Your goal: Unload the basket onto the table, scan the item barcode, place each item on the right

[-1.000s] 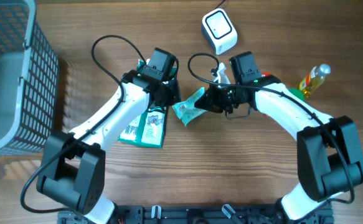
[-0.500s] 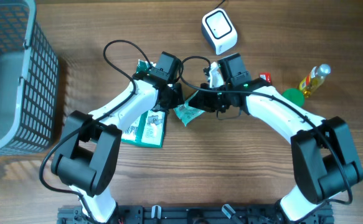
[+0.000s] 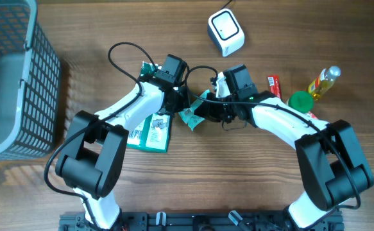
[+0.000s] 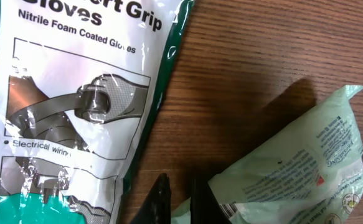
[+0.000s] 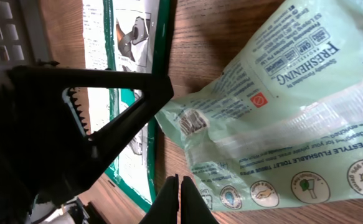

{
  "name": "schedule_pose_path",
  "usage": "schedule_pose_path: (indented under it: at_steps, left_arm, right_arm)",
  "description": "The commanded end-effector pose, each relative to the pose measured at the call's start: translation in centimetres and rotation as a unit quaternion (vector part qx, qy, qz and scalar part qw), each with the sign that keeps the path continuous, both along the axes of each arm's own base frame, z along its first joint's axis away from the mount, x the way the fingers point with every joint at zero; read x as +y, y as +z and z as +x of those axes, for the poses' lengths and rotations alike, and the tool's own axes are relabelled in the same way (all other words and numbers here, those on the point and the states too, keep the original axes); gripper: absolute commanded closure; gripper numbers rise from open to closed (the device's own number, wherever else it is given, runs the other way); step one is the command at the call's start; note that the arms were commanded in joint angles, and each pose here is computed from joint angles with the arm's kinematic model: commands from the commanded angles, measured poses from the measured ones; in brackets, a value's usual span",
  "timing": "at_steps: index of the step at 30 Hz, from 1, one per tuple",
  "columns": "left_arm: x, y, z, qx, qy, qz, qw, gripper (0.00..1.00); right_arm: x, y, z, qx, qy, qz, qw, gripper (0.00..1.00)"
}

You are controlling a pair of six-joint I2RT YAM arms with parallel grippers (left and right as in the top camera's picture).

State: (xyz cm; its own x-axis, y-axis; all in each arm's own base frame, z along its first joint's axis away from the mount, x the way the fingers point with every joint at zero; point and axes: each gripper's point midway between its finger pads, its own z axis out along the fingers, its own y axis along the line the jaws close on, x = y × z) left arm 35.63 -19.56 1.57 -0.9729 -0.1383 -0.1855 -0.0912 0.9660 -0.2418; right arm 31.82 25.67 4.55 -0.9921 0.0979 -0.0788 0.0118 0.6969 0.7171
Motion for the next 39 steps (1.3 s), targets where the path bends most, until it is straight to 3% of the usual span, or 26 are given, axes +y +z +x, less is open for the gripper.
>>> schedule_pose_path:
  at_steps: [1, 17, 26, 33, 39]
  left_arm:
    - [0.1, -0.8, -0.3, 0.010, 0.005, 0.002, 1.000, 0.96]
    - [0.1, -0.7, 0.1, 0.000, 0.007, 0.003, 1.000, 0.96]
    - [0.0, -1.0, 0.1, 0.003, 0.007, 0.004, 1.000, 0.96]
    - [-0.3, -5.1, -1.0, 0.041, -0.002, 0.024, 0.999, 0.96]
    - [1.5, -2.3, 2.0, 0.011, 0.034, 0.007, 0.999, 0.96]
  right_arm:
    - [-0.1, 0.5, 0.1, -0.008, -0.006, -0.001, 1.000, 0.96]
    - [0.0, 0.5, 0.2, -0.013, -0.004, 0.002, 1.000, 0.96]
    - [-0.3, -4.6, -0.6, 0.037, -0.006, -0.020, 0.999, 0.96]
    - [-2.3, -7.7, -1.7, 0.078, -0.033, -0.083, 0.993, 0.96]
    - [-3.0, -8.4, -2.1, 0.084, -0.041, -0.097, 0.991, 0.96]
